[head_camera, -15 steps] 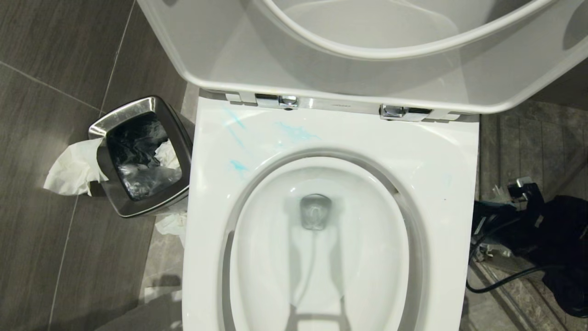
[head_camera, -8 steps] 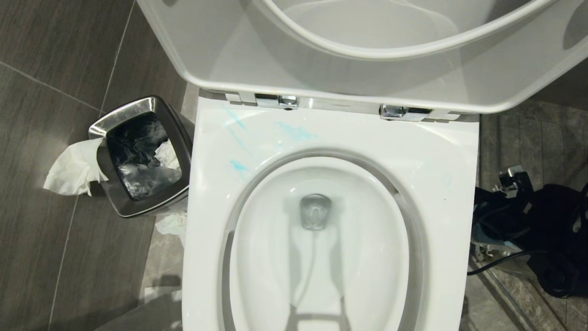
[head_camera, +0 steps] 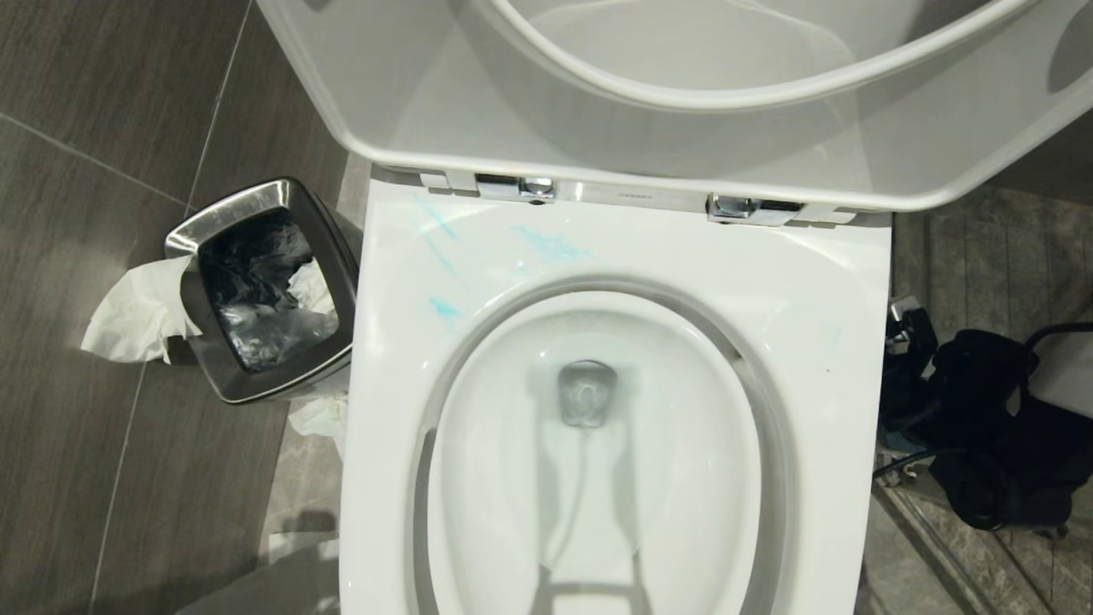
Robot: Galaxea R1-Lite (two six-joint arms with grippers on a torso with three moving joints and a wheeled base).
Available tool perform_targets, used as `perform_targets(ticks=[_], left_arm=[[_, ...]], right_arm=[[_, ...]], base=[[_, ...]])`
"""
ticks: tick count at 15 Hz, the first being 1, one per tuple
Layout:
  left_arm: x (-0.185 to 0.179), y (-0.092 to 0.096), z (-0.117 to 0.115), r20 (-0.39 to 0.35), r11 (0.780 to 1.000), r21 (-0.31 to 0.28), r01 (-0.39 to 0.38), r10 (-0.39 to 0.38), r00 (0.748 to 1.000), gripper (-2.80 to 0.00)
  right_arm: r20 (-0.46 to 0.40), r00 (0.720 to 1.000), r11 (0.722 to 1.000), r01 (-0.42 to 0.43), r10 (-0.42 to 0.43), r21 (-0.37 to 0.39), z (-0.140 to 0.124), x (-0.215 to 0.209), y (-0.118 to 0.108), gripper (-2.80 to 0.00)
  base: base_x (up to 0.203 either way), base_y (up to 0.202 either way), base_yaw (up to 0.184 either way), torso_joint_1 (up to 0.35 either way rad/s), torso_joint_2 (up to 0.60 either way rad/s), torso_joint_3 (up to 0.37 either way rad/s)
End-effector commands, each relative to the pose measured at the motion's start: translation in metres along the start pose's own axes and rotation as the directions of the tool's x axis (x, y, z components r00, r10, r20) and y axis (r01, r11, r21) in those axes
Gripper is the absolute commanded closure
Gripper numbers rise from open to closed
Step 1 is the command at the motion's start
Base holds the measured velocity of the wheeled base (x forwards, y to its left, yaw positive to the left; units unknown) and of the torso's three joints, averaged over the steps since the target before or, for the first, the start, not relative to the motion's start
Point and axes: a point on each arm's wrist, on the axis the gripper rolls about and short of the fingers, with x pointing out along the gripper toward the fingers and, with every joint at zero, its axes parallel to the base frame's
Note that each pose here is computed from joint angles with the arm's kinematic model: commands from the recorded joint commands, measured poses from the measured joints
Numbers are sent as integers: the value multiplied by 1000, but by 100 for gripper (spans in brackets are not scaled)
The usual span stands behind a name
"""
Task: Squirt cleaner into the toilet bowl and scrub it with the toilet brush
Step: Pour in the cleaning agent
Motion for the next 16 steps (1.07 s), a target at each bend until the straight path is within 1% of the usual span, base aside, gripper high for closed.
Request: perform_targets(ticks=[1, 4, 8, 12, 15, 16], left_arm=[[0, 0, 0, -2, 1000, 1, 0, 0, 1000, 0], [0, 0, 0, -3, 1000, 1, 0, 0, 1000, 0], [0, 0, 0, -3, 1000, 1, 0, 0, 1000, 0], [0, 0, 0, -3, 1000, 1, 0, 0, 1000, 0], [0, 0, 0, -2, 1000, -1, 0, 0, 1000, 0], [0, 0, 0, -3, 1000, 1, 0, 0, 1000, 0]], right_arm=[[15, 1000, 1000, -8, 8, -14, -5, 11, -1, -280], [74, 997, 997, 32, -26, -71, -4, 33, -9, -280], [139, 990, 992, 42, -25, -116, -5, 57, -16, -280], [186, 982, 991, 9, 16, -135, -2, 77, -6, -280], [230, 972, 984, -8, 50, -181, 8, 89, 4, -280], [230, 971, 983, -14, 56, -181, 7, 91, 6, -280]], base=[[0, 0, 0, 0, 0, 0], [0, 0, 0, 0, 0, 0], [0, 0, 0, 0, 0, 0], [0, 0, 0, 0, 0, 0], [0, 0, 0, 0, 0, 0], [0, 0, 0, 0, 0, 0]])
